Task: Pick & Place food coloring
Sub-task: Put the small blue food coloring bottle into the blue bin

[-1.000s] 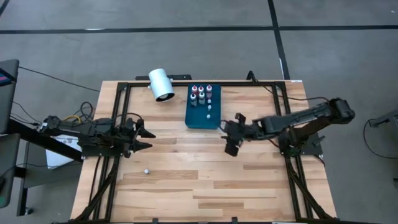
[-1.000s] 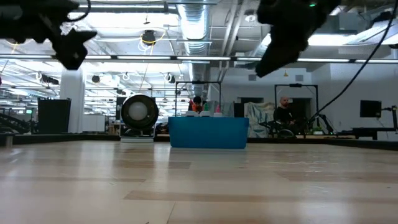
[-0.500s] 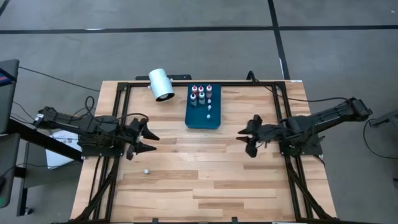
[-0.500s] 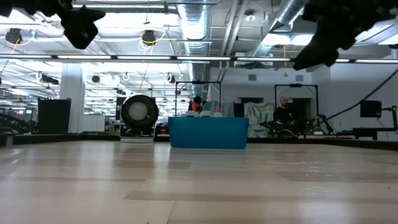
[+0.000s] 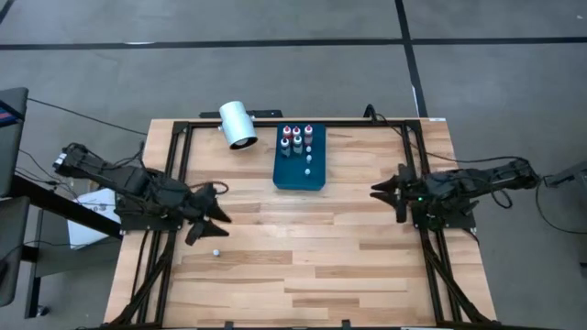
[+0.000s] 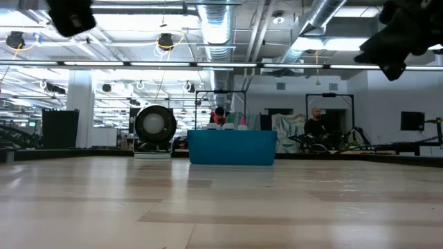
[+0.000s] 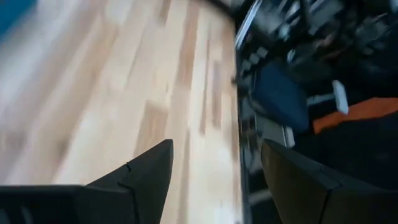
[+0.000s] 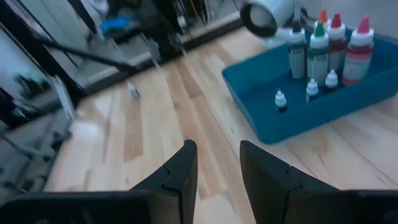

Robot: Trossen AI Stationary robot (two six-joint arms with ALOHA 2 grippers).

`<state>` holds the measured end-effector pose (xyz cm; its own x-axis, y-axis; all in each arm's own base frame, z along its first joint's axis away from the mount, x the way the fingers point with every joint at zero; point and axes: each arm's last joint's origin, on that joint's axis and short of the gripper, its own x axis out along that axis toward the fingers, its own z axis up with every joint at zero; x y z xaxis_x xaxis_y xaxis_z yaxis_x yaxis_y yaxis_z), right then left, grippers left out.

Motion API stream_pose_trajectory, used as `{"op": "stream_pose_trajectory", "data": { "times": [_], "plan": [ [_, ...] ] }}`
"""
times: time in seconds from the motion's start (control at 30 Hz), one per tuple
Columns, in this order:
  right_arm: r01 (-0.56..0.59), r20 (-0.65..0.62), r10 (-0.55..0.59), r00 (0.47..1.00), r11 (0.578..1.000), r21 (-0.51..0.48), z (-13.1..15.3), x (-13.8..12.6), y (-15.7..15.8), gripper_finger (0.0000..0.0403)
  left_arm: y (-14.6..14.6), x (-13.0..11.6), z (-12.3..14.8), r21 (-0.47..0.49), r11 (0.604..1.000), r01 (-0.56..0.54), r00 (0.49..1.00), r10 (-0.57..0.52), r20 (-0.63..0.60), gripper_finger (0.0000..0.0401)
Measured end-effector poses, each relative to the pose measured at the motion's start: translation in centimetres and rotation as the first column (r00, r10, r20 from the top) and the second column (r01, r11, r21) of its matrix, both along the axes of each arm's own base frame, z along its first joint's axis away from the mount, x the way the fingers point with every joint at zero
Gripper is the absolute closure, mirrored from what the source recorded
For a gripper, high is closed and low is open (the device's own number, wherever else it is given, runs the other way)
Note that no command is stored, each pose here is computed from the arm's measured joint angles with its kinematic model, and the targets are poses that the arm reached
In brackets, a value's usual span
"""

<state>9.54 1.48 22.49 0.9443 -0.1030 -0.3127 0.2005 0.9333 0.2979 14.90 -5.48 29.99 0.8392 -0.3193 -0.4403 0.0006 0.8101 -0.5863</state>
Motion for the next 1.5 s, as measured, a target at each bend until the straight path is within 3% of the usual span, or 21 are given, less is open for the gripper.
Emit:
{"op": "stream_pose_trajectory", "data": {
  "times": [0.23, 0.67, 1.1, 1.3, 1.5],
  "plan": [
    [-0.013, 0.103, 0.012, 0.995, 1.0, 0.006, -1.0, -1.8, -0.5, 0.0295, -3.1, -0.3, -1.0, -0.065, 0.997, -0.034, 0.957, 0.014, -0.29, 0.0167],
    [-0.015, 0.128, 0.013, 0.992, 1.0, 0.017, -4.0, -1.5, -0.4, 0.0295, -9.4, -0.8, -4.5, -0.053, 0.995, -0.089, 0.866, 0.051, -0.497, 0.0167],
    [-0.009, 0.133, 0.005, 0.991, 0.999, 0.033, -4.2, -1.4, -0.3, 0.0295, -12.4, 1.2, -8.0, 0.001, 0.994, -0.107, 0.83, 0.09, -0.55, 0.0167],
    [-0.009, 0.134, 0.004, 0.991, 0.999, 0.036, -4.2, -1.4, -0.3, 0.0295, -13.4, 2.1, -8.6, -0.083, 0.982, -0.171, 0.821, 0.095, -0.563, 0.0167],
    [-0.007, 0.133, 0.001, 0.991, 0.999, 0.044, -4.2, -1.4, -0.3, 0.0294, -12.9, 2.2, -8.9, -0.081, 0.973, -0.214, 0.78, 0.12, -0.614, 0.0167]
  ]
}}
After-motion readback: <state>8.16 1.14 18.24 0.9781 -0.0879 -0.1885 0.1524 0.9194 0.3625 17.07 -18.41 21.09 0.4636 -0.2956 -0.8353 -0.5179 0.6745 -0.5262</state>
